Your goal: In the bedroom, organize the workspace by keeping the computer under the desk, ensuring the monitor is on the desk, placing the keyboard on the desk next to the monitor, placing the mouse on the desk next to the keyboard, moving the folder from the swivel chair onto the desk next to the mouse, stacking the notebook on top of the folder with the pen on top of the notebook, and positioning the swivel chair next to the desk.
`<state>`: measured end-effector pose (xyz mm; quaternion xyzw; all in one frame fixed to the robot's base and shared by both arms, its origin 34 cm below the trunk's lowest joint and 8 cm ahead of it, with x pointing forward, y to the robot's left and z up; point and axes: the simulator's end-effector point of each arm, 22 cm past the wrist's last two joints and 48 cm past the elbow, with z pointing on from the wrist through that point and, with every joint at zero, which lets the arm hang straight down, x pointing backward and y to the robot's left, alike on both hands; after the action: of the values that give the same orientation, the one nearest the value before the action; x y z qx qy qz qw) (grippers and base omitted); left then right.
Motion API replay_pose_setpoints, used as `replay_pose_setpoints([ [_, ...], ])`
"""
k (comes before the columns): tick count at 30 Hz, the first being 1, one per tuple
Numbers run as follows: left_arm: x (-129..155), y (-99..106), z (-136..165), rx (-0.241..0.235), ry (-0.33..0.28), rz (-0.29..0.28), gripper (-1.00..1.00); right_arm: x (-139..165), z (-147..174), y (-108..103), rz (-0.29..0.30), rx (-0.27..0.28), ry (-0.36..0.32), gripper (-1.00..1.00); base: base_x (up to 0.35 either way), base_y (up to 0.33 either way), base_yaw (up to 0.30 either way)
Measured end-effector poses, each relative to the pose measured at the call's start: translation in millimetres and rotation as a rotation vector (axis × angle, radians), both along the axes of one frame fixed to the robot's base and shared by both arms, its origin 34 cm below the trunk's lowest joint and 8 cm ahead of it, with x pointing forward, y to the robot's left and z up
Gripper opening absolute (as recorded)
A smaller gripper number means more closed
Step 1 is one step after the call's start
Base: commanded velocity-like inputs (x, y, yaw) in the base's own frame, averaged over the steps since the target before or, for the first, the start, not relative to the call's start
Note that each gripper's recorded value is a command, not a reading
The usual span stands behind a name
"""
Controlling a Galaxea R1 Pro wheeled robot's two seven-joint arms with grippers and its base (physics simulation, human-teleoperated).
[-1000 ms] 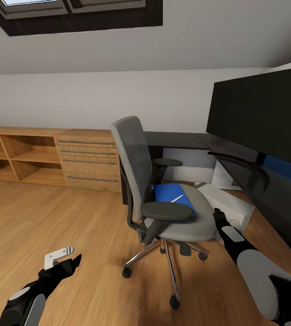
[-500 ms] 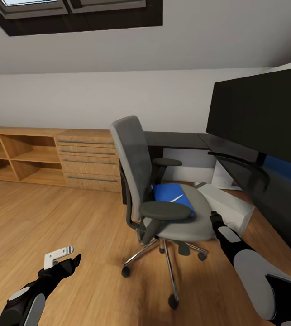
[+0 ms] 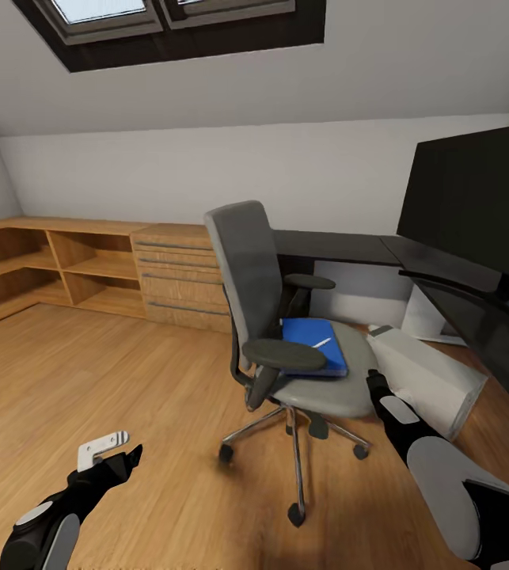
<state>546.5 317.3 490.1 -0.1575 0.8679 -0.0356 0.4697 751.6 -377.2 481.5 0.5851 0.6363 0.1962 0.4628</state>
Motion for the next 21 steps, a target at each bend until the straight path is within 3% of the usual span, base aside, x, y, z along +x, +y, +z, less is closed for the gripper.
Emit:
replay_pose_setpoints([
  [9, 0, 0, -1, 0.0, 0.002, 0.001, 1.0, 1, 0, 8, 0.01, 0.002, -0.001, 1.0, 0.0, 0.0, 0.264],
  [21, 0, -3, -3, 0.0, 0.006, -0.006, 1.0, 8, 9, 12, 0.026, 0.001, -0.049, 1.0, 0.0, 0.0, 0.031],
])
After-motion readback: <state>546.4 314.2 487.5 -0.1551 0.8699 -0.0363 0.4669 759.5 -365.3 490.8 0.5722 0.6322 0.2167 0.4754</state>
